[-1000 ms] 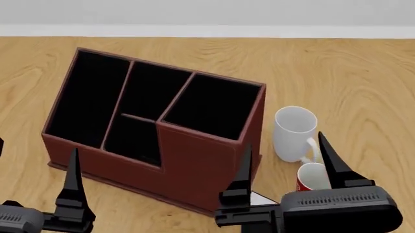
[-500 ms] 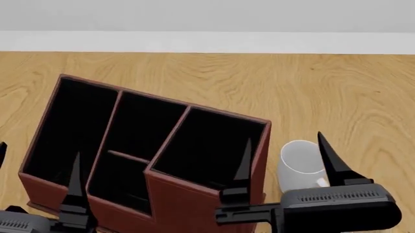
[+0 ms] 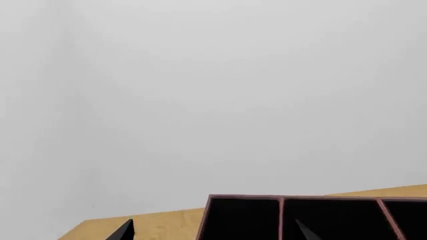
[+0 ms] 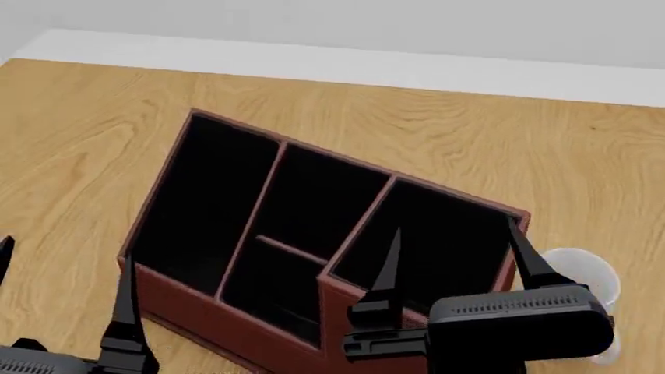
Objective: Pick up the book and place it in the right compartment of the caddy.
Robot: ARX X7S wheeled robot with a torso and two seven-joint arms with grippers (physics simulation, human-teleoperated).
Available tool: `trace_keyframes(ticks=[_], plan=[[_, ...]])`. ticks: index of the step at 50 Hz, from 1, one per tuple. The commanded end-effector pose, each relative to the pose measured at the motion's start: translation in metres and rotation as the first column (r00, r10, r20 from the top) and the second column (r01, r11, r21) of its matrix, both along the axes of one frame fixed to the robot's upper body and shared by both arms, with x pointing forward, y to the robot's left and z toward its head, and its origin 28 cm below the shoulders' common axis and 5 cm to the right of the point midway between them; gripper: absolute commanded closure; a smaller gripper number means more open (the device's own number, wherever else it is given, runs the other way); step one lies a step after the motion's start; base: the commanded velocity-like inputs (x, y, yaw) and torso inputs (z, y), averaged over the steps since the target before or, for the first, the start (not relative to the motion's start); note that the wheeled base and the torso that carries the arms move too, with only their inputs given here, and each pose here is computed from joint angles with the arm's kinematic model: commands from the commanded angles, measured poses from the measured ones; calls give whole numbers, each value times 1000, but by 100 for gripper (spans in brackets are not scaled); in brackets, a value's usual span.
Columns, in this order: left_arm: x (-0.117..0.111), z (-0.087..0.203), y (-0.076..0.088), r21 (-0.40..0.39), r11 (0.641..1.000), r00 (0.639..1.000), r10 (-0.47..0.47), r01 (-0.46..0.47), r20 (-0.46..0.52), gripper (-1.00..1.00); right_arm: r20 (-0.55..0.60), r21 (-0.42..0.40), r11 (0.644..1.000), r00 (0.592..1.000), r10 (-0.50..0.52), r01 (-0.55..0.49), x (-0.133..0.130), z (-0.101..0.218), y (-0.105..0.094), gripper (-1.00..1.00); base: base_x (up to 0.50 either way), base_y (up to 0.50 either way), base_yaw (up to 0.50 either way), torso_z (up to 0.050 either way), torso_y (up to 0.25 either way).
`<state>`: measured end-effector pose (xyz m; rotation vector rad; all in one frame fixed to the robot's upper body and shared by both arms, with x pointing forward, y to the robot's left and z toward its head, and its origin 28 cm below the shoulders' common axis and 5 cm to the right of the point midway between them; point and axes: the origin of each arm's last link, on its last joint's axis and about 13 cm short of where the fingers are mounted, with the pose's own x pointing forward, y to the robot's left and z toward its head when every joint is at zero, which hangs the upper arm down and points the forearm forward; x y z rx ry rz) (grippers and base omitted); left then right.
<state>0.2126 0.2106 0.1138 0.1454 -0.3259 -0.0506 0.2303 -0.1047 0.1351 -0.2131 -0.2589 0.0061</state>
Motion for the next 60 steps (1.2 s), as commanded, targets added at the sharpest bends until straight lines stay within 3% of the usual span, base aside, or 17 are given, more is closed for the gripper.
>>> trace_keyframes(ticks=[1,34,39,44,60], plan=[[-1,-1,1,2,1000,1000,3,-3,-2,-100,0,-6,1000,1000,10,-10,0,0,1,-100,0,0,500,0,0],[0,-2,3,6,1000,1000,16,-16,-4,-100,10,9,999,999,53,-53,2,0,3,-100,0,0,500,0,0],[0,-3,3,6,1000,1000,17,-17,-3,-100,20,16,999,999,41,-41,0,2,3,-100,0,0,0,0,0],[0,-3,3,6,1000,1000,17,-17,-2,-100,49,61,987,988,144,-147,-2,2,3,-100,81,-222,0,0,0],[-1,-1,4,2,1000,1000,21,-21,0,-100,36,45,990,990,134,-135,-1,2,3,-100,156,-475,0,0,0]])
